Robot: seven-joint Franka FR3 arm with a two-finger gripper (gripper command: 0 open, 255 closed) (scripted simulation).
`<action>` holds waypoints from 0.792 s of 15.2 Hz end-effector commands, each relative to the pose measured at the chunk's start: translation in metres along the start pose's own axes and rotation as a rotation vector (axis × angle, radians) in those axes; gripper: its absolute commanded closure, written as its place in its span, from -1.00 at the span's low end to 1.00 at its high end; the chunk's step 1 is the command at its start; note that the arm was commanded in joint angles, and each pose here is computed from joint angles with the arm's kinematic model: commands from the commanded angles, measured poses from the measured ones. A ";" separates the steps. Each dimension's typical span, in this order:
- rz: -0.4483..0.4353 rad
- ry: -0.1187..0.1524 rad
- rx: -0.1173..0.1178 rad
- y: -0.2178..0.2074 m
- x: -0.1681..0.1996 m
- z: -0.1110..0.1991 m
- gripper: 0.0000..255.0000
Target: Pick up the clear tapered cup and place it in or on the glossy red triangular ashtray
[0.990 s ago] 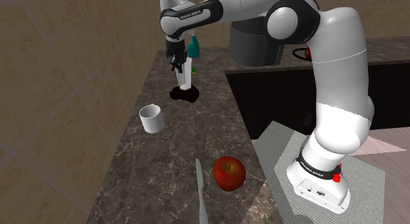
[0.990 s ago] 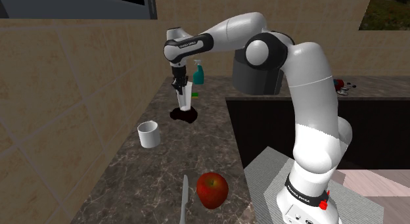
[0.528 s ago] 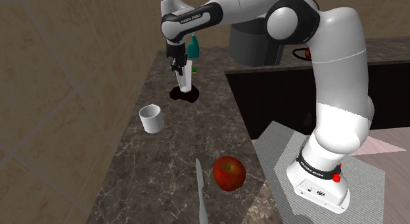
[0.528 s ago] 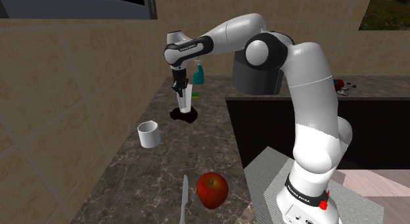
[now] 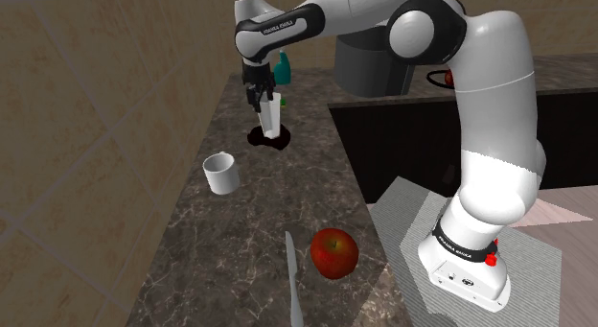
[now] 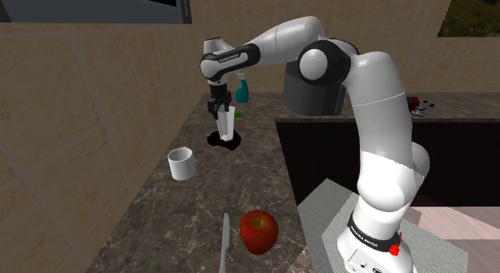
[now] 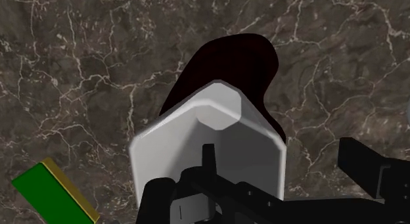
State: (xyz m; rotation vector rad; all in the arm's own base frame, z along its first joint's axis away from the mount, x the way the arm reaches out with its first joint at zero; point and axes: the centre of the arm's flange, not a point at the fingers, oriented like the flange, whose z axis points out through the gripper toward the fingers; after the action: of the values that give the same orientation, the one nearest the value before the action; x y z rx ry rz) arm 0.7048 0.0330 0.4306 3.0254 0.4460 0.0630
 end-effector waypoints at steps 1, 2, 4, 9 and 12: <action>0.000 0.000 0.000 0.000 0.000 0.000 -1.00; 0.000 0.000 0.000 0.000 0.000 -0.013 -1.00; 0.000 0.000 0.000 0.000 0.000 -0.040 -1.00; 0.000 0.000 0.000 0.000 0.000 -0.050 -1.00; 0.000 0.000 0.000 0.000 0.000 -0.050 -1.00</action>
State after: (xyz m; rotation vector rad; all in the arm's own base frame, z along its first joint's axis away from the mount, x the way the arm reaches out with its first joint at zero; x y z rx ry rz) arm 0.7021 0.0368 0.4803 3.0253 0.4460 0.0632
